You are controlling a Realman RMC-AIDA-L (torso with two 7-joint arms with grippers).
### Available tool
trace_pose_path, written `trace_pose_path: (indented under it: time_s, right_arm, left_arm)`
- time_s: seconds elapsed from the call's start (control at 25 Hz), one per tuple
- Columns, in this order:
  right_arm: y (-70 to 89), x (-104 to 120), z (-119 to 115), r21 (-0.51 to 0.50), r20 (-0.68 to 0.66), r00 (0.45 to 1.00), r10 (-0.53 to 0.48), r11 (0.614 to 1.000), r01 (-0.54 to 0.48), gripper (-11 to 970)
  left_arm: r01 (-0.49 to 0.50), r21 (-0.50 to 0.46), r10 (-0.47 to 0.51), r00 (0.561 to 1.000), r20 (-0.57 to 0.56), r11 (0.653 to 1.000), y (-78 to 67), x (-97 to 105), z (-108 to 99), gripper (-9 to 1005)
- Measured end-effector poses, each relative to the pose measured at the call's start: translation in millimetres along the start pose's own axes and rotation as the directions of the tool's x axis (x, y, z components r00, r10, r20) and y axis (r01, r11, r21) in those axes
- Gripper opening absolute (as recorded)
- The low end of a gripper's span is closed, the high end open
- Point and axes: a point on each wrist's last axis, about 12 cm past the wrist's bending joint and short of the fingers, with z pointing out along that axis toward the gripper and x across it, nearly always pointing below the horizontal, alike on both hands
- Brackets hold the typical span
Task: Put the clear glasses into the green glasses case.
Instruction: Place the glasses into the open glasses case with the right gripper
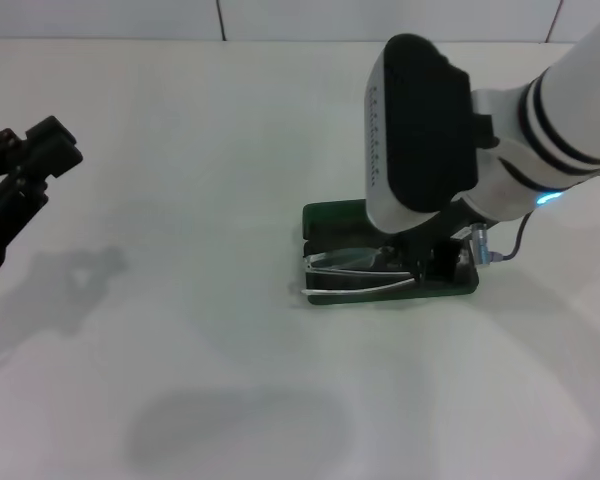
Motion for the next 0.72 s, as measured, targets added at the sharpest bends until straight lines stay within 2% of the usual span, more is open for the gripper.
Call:
trace_pose_path:
  time_s: [0.36, 0.72]
  right_arm:
    - [0.7, 0.1, 17.7, 0.074, -0.076, 0.996, -0.039, 0.996, 0.044, 75]
    - [-2.7, 1.0, 25.6, 0.109, -0.076, 0.996, -0.044, 0.993, 0.052, 78]
  left_arm:
    - [0.005, -0.006, -0.005, 1.000, 0.011, 1.000, -0.7, 1.9, 2.0, 147]
    - [0.014, -0.009, -0.014, 1.000, 0.013, 1.000, 1.0, 3.8, 4.6, 146]
